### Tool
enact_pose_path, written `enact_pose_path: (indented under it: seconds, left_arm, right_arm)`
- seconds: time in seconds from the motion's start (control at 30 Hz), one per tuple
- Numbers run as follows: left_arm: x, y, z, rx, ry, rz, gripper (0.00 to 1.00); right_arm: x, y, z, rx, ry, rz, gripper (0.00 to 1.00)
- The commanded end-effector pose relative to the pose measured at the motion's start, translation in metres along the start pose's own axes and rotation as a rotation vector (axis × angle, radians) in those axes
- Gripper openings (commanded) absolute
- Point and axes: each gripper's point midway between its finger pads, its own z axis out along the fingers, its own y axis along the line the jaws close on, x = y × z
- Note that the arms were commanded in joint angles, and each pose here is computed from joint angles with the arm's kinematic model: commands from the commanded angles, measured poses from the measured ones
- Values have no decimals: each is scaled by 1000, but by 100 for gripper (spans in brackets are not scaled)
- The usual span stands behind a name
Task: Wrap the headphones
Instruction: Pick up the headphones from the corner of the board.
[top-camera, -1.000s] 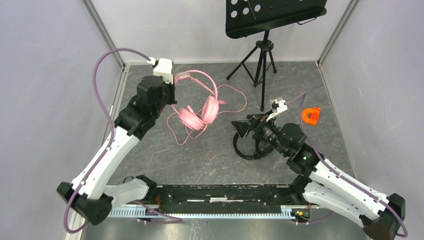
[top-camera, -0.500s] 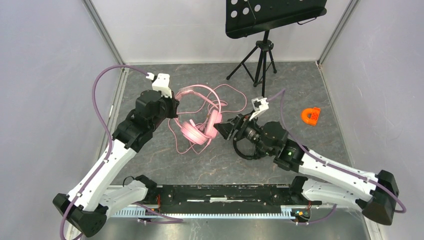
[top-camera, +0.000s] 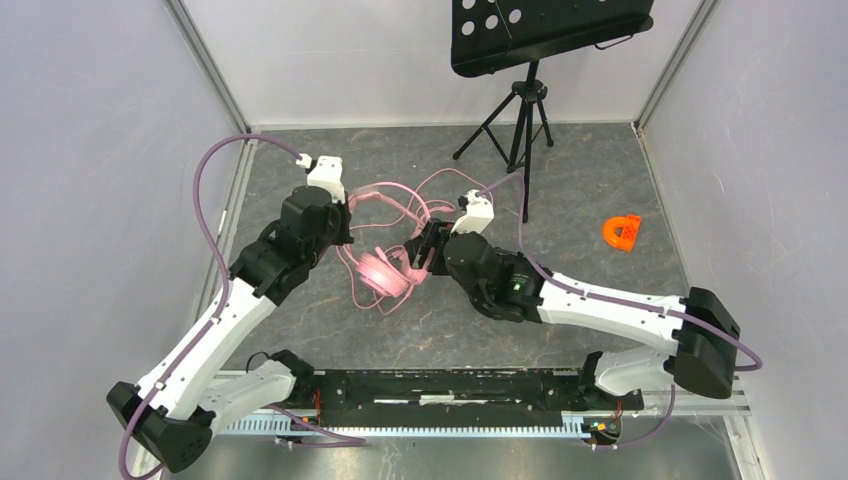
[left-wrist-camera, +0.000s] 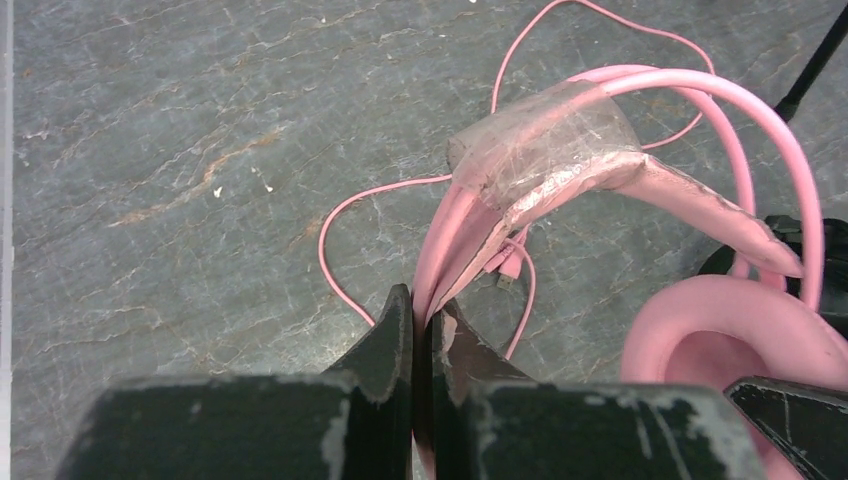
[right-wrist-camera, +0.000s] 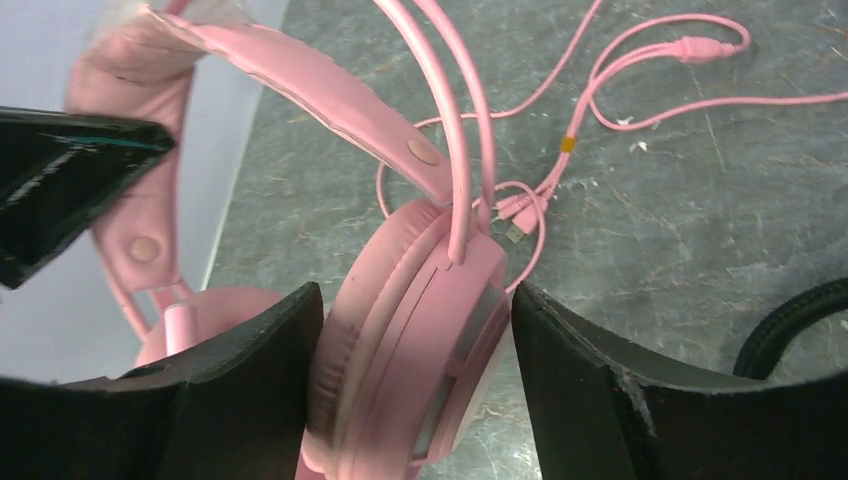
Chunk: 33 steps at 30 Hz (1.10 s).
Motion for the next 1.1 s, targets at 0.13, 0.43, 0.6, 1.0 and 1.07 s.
enact_pose_path:
  seconds: [0.13,0.43,0.6,1.0,1.07]
  left_arm:
    - [-18,-4,3,-25,-81,-96,2]
    - [-12,-6,-12,13,-77,-131,30]
    - [-3,5,-25,-31,10,-105,55]
    - [2,15,-46,-74,200,30,75]
    - [5,13,-49,-55,217,37,74]
  right_arm:
    - [2,5,18,98,-10,38,67]
    - [-5,29,25,-44,-57,-29,0]
    - [-12,43,29,-76,-49,-146,0]
    - [-10,41,23,-86,-15,-240,0]
    - [-11,38,22,-78,-18,-243,0]
